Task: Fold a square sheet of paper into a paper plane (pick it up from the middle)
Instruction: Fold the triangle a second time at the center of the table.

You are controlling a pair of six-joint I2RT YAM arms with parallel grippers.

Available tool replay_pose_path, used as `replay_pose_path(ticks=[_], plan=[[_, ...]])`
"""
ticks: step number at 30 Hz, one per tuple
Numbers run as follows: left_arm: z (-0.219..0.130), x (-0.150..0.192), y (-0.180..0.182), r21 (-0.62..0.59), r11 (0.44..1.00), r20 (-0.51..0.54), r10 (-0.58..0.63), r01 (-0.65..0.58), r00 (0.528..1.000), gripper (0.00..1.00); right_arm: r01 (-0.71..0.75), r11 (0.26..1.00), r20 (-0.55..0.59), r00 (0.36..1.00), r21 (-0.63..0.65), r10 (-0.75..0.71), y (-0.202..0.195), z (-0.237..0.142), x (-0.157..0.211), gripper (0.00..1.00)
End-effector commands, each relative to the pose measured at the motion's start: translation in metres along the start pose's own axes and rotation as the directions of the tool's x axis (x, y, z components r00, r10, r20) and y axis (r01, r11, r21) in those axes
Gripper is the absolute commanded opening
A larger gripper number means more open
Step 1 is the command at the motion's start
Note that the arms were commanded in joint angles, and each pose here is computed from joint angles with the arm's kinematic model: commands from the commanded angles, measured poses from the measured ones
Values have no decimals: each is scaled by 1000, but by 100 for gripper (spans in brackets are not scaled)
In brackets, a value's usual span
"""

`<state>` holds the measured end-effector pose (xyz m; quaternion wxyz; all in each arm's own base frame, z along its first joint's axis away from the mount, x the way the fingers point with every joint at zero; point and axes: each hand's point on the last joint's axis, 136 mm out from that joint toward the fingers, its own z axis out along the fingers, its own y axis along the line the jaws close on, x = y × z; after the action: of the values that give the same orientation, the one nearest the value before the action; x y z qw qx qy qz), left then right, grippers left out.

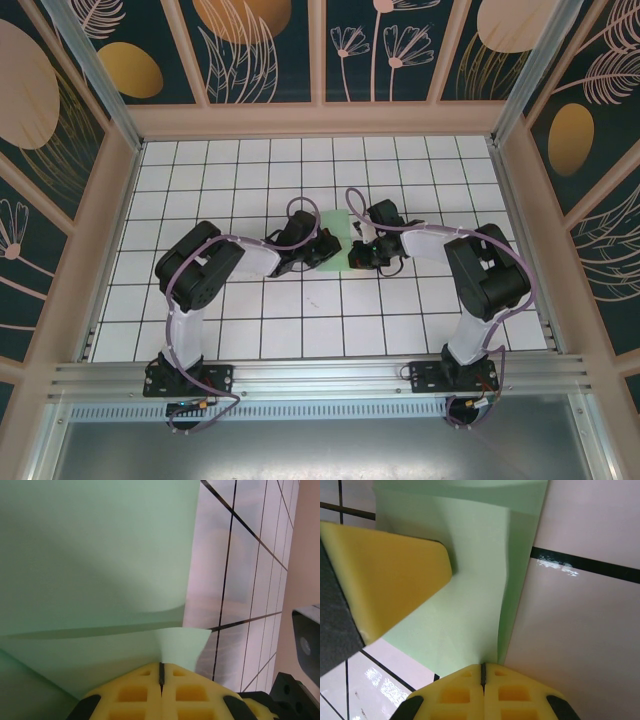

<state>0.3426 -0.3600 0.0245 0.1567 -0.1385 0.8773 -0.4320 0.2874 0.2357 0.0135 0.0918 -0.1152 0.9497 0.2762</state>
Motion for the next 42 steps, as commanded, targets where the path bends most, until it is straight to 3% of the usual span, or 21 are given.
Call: replay_pose_path(ticks=[1, 7, 13, 21, 29, 42], plan=[[3, -5, 8, -8, 1000, 28, -7, 7, 1000, 7, -52, 993, -117, 991, 110, 65, -28, 11, 36, 0], [5, 1, 22, -38, 999, 12, -8, 8, 1000, 7, -16, 998, -30, 999, -64, 14, 19, -17, 3, 3], [4, 3, 25, -49, 999, 9, 0, 1, 1000, 7, -8, 985, -23, 1000, -173, 4, 43, -22, -5, 3], [5, 3, 26, -59, 998, 3, 4, -4, 1000, 7, -25, 988, -44, 999, -155, 19, 36, -9, -9, 3], [6, 3, 30, -79, 997, 3, 2, -2, 1000, 7, -71, 994, -130, 990, -79, 60, 6, 15, 14, 3], [2, 9, 64, -187, 982, 14, -22, 25, 1000, 5, -98, 993, -160, 983, -70, 85, -9, -1, 37, 4]])
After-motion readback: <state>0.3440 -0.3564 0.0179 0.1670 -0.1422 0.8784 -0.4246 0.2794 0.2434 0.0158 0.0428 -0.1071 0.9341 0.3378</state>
